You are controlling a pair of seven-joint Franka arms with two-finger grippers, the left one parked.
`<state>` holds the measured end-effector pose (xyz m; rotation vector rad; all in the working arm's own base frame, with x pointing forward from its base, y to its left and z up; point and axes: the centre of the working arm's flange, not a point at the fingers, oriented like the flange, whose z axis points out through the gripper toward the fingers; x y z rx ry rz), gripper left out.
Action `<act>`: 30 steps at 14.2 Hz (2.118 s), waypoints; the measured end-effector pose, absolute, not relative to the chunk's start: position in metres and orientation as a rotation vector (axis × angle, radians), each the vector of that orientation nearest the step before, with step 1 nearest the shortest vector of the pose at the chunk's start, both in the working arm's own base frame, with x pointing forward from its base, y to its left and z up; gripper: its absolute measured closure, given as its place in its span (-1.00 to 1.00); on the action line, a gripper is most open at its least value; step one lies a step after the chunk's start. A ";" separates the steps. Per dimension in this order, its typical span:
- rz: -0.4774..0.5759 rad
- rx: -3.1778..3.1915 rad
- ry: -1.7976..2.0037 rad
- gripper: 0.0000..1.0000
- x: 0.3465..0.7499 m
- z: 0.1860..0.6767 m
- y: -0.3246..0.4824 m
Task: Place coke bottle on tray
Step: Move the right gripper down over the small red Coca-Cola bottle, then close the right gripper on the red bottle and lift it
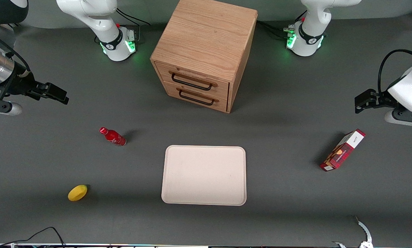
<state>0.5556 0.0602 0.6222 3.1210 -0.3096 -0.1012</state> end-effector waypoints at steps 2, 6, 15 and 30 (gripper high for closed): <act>-0.120 3.117 -0.321 -1.00 0.556 0.619 0.060; -0.201 3.106 -0.350 -1.00 0.565 0.579 0.048; -0.088 3.139 -0.369 -1.00 0.557 0.378 0.068; 0.032 3.106 -0.268 0.37 0.542 0.325 0.074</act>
